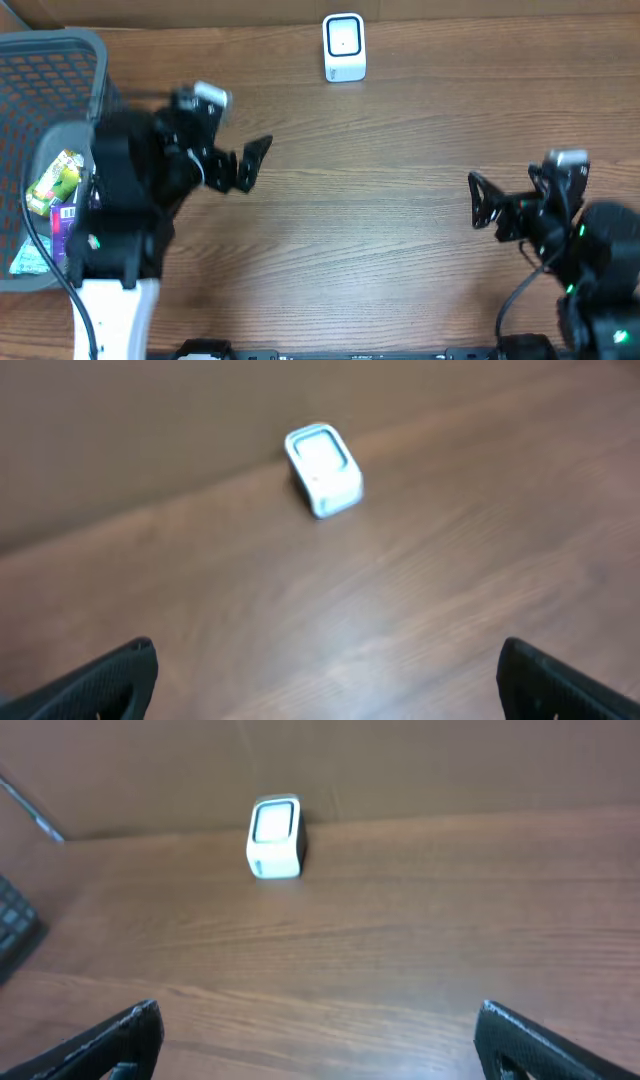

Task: Scan the item barcode
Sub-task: 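Reach the left gripper into the grey basket toward the purple pack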

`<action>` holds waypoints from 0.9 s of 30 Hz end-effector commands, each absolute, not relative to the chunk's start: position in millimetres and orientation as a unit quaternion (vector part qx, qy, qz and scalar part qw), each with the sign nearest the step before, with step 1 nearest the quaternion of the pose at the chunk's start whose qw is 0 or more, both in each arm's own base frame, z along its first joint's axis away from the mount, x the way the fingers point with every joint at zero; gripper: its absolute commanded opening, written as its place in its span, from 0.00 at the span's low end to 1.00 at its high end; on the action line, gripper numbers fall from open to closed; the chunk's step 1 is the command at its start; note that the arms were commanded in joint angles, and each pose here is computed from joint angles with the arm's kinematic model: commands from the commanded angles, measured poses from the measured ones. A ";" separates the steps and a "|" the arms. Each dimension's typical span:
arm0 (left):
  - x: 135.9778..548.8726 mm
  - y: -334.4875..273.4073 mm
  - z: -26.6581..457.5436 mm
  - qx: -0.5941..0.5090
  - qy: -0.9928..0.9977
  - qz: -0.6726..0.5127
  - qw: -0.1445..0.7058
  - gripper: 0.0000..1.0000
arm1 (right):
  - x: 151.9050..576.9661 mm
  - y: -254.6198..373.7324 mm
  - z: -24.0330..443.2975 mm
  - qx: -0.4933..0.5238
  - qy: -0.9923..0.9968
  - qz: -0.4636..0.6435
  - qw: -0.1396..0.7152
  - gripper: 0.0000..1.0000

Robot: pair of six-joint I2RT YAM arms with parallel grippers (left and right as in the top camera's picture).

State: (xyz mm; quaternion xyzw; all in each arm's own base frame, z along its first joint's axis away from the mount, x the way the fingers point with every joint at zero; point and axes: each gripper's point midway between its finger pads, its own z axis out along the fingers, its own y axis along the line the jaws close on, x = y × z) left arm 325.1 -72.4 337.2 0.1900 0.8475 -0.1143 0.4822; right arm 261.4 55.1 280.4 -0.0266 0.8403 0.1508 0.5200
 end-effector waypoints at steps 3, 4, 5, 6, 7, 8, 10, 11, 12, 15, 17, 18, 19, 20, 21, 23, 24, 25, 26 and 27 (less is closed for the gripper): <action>333.9 -96.1 390.3 0.217 0.831 -0.179 0.479 1.00 | 280.0 58.0 329.3 -0.025 0.864 0.153 0.479 1.00; 334.7 -97.2 393.8 0.218 0.830 -0.182 0.479 1.00 | 282.1 58.1 333.1 -0.023 0.871 0.152 0.466 1.00; 334.9 -97.2 395.4 0.218 0.832 -0.182 0.477 1.00 | 284.1 58.2 337.1 -0.021 0.879 0.152 0.452 1.00; 333.4 -96.9 393.7 0.217 0.836 -0.183 0.470 1.00 | 286.0 58.4 340.9 -0.019 0.886 0.151 0.438 1.00; 333.0 -96.9 393.0 0.216 0.837 -0.183 0.469 1.00 | 287.7 58.4 344.5 -0.017 0.892 0.151 0.425 1.00; 333.1 -96.7 393.0 0.216 0.837 -0.183 0.469 1.00 | 289.5 58.5 348.1 -0.016 0.897 0.150 0.415 1.00; 325.9 -101.3 386.9 0.208 0.845 -0.206 0.448 1.00 | 293.4 59.0 351.6 -0.014 0.905 0.150 0.399 1.00; 321.2 -103.8 383.5 0.208 0.848 -0.217 0.437 1.00 | 295.9 58.8 351.5 -0.013 0.907 0.149 0.393 1.00; 318.6 -106.0 381.7 0.207 0.849 -0.227 0.429 1.00 | 298.9 57.5 350.0 -0.010 0.909 0.145 0.390 1.00; 309.8 -110.5 376.3 0.207 0.854 -0.246 0.408 1.00 | 304.8 58.2 341.8 -0.005 0.915 0.146 0.376 1.00; 308.4 -111.3 375.6 0.207 0.855 -0.249 0.405 1.00 | 306.6 61.6 337.7 -0.008 0.917 0.155 0.367 1.00; 309.6 -110.5 376.1 0.207 0.855 -0.246 0.408 1.00 | 306.5 62.7 335.8 -0.009 0.919 0.158 0.362 1.00; 312.7 -107.3 376.8 0.198 0.857 -0.238 0.412 1.00 | 306.9 62.7 333.5 -0.008 0.921 0.157 0.357 1.00; 318.3 -98.9 377.6 0.165 0.866 -0.226 0.415 1.00 | 306.9 62.6 331.5 -0.008 0.922 0.157 0.353 1.00; 325.6 -82.6 380.2 0.103 0.878 -0.206 0.419 1.00 | 306.9 62.6 329.7 -0.007 0.924 0.157 0.350 1.00; 334.2 -49.9 389.5 0.003 0.885 -0.167 0.435 1.00 | 306.6 62.6 328.2 -0.007 0.925 0.156 0.346 1.00; 335.7 -34.3 396.0 -0.035 0.882 -0.151 0.444 1.00 | 306.7 62.6 327.7 -0.007 0.925 0.156 0.345 1.00; 335.8 -19.7 403.6 -0.068 0.877 -0.138 0.454 1.00 | 306.8 62.6 327.6 -0.006 0.925 0.156 0.345 1.00; 334.7 -5.3 410.4 -0.095 0.872 -0.125 0.463 1.00 | 306.8 62.5 327.6 -0.006 0.926 0.156 0.345 1.00; 331.8 10.5 417.5 -0.122 0.866 -0.111 0.471 1.00 | 306.9 62.0 327.5 -0.006 0.926 0.155 0.345 1.00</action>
